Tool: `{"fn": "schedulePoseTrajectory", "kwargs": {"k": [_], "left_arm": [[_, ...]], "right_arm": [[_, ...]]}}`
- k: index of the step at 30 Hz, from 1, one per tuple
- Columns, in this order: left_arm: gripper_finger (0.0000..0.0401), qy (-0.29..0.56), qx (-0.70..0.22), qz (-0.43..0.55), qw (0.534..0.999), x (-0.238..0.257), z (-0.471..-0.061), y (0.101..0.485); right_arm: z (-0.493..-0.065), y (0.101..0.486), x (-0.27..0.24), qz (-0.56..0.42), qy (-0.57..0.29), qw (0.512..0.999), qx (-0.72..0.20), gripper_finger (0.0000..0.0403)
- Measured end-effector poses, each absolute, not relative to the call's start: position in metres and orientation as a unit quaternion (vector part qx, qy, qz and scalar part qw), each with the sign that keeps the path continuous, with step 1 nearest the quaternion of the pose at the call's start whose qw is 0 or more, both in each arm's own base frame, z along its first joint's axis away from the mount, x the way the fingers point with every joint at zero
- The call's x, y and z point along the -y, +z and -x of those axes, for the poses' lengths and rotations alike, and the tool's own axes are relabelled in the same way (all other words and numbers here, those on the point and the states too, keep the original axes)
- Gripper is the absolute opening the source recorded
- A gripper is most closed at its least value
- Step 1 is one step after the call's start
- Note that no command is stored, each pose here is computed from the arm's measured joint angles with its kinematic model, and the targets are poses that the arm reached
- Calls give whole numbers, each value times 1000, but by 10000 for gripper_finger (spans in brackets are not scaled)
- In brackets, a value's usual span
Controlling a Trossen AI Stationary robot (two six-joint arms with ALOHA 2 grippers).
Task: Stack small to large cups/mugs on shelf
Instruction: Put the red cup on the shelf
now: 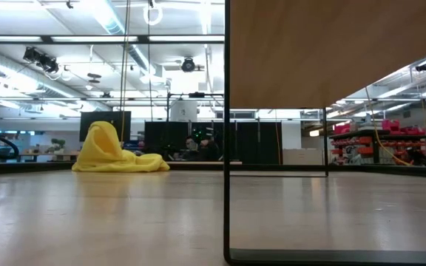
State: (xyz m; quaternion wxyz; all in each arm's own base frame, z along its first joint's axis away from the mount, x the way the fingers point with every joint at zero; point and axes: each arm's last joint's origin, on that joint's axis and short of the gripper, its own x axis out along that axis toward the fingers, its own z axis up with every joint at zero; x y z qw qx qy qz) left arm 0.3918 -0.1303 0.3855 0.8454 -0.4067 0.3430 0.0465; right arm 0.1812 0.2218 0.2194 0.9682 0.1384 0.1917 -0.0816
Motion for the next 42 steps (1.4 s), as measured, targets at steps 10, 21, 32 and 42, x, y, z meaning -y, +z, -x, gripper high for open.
{"fn": "schedulePoseTrajectory", "kwargs": {"k": [10, 21, 32, 42], "left_arm": [[62, 21, -332, 408, 850, 132, -394, 389], [69, 28, -334, 407, 850, 129, -395, 388], [88, 27, -332, 407, 850, 129, -395, 389], [98, 18, -319, 408, 855, 129, -396, 391]], "right_arm": [[-180, 216, -220, -141, -88, 965, -205, 0], [-173, 216, -225, -140, -75, 965, -207, 0], [-176, 217, -224, -148, -79, 965, -201, 3], [-176, 217, -223, -148, -81, 965, -201, 3]]}}
